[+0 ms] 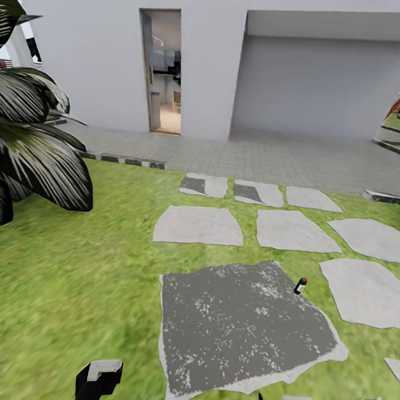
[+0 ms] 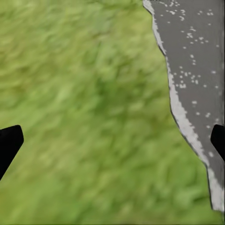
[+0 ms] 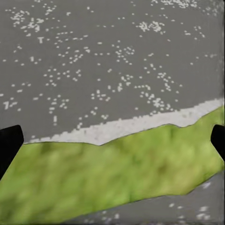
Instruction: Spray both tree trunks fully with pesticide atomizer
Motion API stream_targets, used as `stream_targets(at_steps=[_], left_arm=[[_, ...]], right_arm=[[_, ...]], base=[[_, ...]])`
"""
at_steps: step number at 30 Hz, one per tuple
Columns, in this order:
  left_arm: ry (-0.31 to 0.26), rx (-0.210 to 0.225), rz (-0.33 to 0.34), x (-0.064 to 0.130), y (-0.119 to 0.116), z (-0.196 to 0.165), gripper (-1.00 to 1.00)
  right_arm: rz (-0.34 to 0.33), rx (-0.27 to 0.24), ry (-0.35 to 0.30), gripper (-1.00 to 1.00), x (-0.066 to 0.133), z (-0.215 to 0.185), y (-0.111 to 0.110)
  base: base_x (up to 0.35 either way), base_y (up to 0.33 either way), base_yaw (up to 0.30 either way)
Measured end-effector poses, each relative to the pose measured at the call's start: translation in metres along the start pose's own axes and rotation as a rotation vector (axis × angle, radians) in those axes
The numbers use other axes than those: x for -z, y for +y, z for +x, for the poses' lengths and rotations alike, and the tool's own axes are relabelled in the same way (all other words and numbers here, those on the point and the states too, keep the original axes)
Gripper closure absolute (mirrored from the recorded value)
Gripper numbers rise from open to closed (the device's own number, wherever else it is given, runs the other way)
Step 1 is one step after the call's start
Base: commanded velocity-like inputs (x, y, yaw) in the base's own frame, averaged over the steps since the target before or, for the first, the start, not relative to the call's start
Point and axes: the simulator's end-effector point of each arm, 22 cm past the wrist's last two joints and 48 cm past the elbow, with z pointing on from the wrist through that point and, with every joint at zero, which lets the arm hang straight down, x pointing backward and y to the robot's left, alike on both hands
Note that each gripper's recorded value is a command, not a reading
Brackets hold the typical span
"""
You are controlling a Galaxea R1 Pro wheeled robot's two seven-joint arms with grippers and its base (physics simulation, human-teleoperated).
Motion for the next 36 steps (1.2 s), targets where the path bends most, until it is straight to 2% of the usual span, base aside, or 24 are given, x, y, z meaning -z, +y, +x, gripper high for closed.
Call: stream_targets(at_steps=[32, 36], left_arm=[[0.000, 0.001, -0.001, 0.0003, 0.0002, 0.0005, -1.00], [0.001, 0.003, -0.001, 0.0004, 0.0003, 0.0010, -1.00]], right_arm=[[0.000, 0.000, 0.000, -1.00, 0.0000, 0.0000, -0.0004], [0.000, 0.000, 0.000, -1.00, 0.0000, 0.0000, -0.0004]], base=[[0.000, 0.000, -0.264], [0.000, 0.172, -0.264]])
